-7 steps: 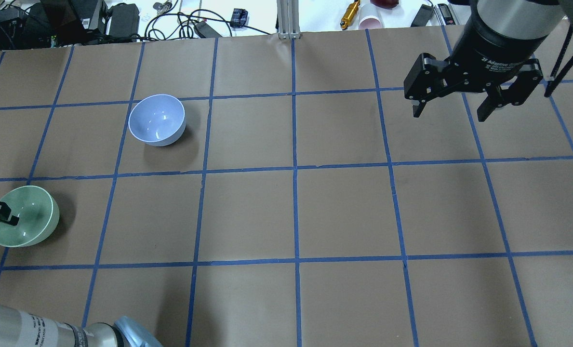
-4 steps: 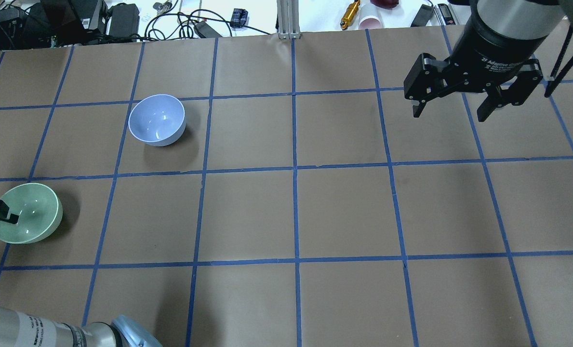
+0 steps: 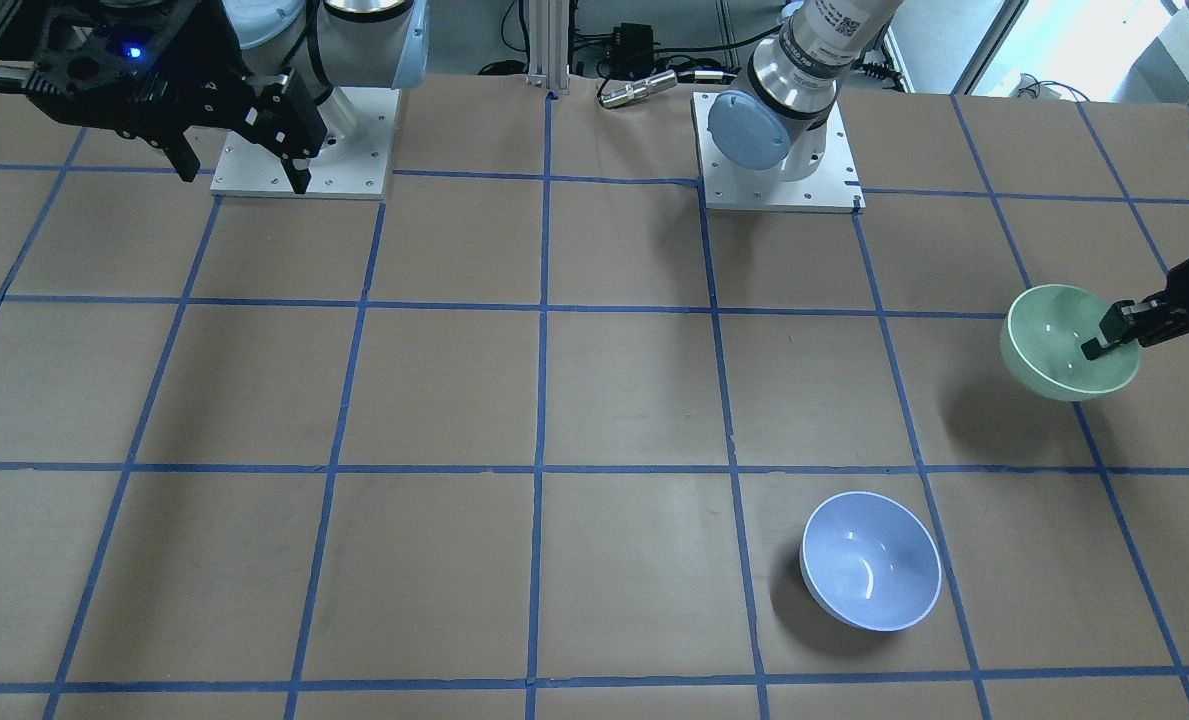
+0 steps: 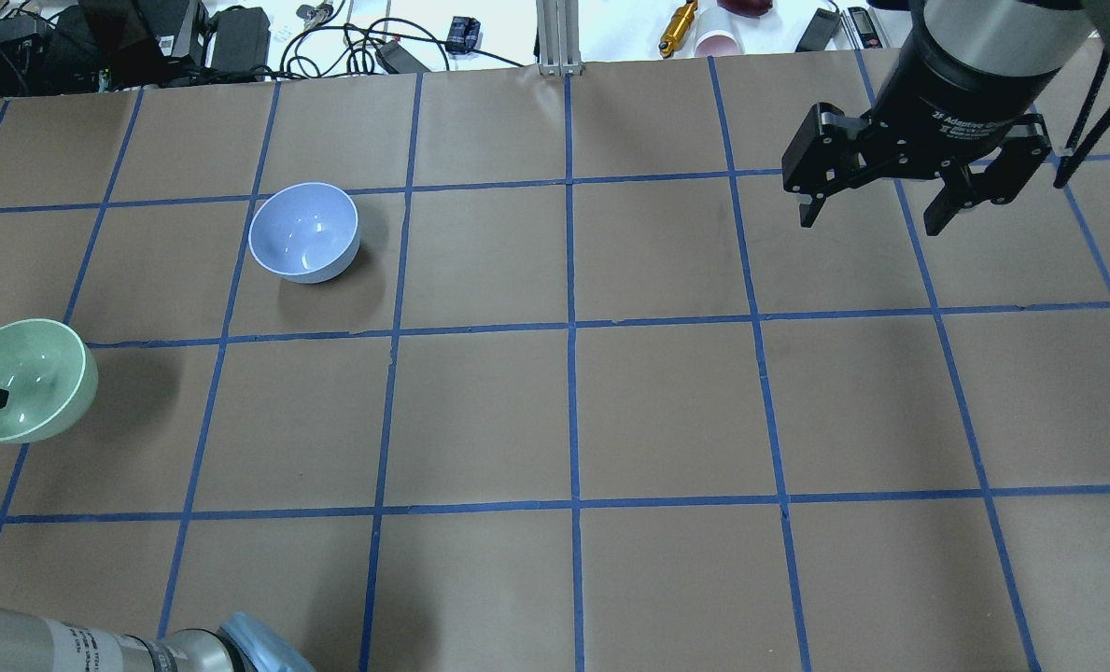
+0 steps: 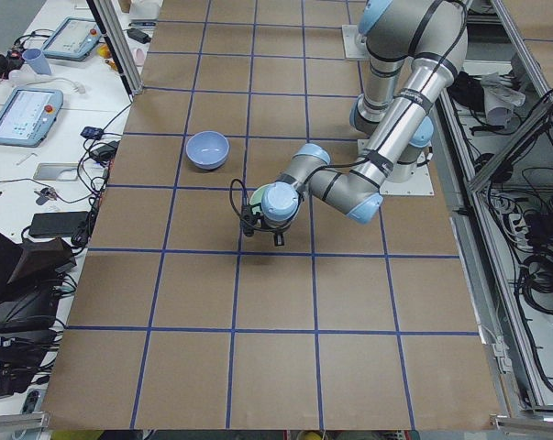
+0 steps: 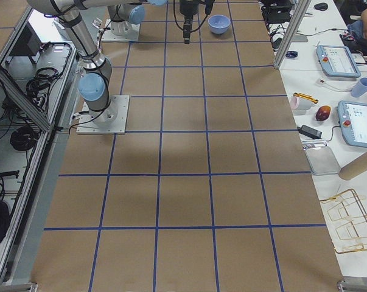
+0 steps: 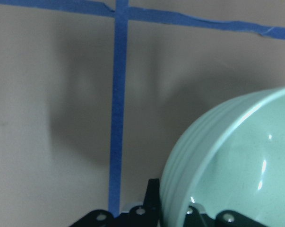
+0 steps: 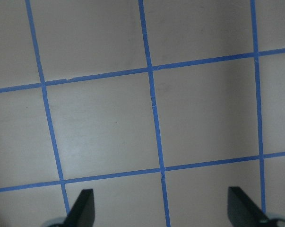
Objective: Stack green bowl on blue bowl
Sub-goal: 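Lift the green bowl with the left gripper and carry it over the blue bowl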
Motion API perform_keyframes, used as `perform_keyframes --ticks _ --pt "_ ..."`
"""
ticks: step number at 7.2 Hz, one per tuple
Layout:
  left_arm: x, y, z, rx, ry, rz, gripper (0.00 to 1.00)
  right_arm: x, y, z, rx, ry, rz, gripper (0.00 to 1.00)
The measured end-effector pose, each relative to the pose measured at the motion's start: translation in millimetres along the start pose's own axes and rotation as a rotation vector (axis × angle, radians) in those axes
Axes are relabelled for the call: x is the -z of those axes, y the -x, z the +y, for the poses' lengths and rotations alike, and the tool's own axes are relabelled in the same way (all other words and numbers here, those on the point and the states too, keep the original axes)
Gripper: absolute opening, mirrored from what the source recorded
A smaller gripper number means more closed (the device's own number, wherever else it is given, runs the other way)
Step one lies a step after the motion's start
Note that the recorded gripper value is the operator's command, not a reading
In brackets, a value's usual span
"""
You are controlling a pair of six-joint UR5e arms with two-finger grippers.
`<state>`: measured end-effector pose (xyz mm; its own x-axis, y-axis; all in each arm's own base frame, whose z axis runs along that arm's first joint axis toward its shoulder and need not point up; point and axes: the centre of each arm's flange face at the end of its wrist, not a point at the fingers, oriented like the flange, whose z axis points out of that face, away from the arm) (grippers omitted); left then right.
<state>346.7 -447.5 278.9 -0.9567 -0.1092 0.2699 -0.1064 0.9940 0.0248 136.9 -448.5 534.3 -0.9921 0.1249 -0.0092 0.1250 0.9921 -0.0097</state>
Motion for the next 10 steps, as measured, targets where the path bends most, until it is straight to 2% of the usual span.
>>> perform_keyframes --ticks 3,5,7,9,10 --pt "40 -66 -37 -0.055 -0.008 -0.020 0.00 0 0 0 0.000 0.000 0.000 1.00" --pt "46 -158 -81 -0.071 -0.019 -0.052 0.00 0 0 0 0.000 0.000 0.000 1.00" --pt "37 -248 -118 -0.054 -0.035 -0.071 0.00 0 0 0 0.000 0.001 0.000 1.00" --pt "6 -302 -142 -0.068 -0.050 -0.076 0.00 -1 0 0 0.000 0.001 0.000 1.00" --pt "-16 -320 -150 -0.076 -0.036 -0.072 0.00 0 0 0 0.000 0.000 0.000 1.00"
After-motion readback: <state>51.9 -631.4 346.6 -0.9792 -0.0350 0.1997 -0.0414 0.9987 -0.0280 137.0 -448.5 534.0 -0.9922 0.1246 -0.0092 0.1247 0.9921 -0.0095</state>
